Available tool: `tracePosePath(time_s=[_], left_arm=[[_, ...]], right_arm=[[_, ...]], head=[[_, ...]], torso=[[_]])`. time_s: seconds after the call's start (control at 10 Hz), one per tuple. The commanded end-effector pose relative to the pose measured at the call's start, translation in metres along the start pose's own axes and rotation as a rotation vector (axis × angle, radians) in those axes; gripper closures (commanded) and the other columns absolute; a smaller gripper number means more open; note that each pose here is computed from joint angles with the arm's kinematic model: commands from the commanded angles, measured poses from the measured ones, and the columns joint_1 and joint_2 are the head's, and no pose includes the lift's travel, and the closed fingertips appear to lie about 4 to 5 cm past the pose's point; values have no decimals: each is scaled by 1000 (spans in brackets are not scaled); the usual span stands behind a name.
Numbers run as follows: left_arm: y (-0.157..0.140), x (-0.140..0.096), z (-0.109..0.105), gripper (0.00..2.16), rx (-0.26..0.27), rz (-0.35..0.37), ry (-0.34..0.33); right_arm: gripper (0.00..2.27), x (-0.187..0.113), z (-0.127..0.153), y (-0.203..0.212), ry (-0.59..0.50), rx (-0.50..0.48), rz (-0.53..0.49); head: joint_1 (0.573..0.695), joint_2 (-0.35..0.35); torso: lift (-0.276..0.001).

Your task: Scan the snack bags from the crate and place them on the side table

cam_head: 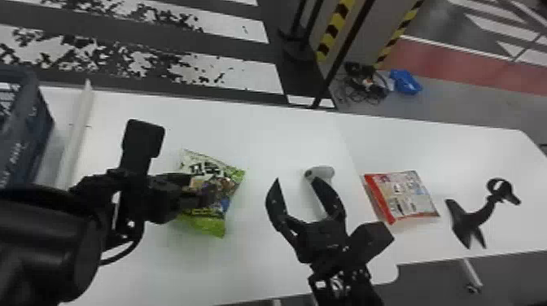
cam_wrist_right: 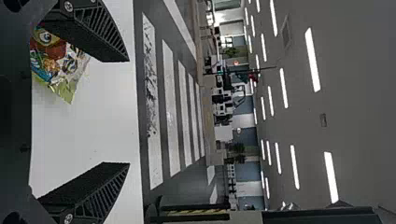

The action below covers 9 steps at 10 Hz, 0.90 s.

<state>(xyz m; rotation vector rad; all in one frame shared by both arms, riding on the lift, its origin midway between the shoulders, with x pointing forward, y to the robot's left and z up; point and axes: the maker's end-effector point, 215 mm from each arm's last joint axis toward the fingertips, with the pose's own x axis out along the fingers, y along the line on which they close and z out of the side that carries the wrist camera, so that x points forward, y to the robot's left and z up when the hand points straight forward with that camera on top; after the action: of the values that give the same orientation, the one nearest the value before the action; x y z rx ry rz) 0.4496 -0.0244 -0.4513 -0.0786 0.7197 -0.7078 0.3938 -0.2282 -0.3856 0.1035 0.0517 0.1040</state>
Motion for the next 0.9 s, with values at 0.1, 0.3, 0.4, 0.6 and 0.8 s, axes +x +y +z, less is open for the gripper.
tracePosePath(time_s=[0.1,0.3,0.4,0.6,0.8], left_arm=[[1,-18,44,29,37,23,-176],[27,-54,86,33,66,111,-345],[48,-73,92,33,50,156,-383],[94,-126,107,36,51,263,-511],[141,-184,104,39,57,373,-606]], right_arm=[[80,2,-2,0,12,19,-1],[80,2,-8,2,48,28,5],[80,2,-18,4,96,42,9],[83,2,-27,12,154,83,36],[97,-5,-56,21,302,179,70]], head=[[695,-322],[695,-305],[695,-278],[695,-222],[695,-119]], torso=[[-94],[-94],[-94],[-94],[-94]])
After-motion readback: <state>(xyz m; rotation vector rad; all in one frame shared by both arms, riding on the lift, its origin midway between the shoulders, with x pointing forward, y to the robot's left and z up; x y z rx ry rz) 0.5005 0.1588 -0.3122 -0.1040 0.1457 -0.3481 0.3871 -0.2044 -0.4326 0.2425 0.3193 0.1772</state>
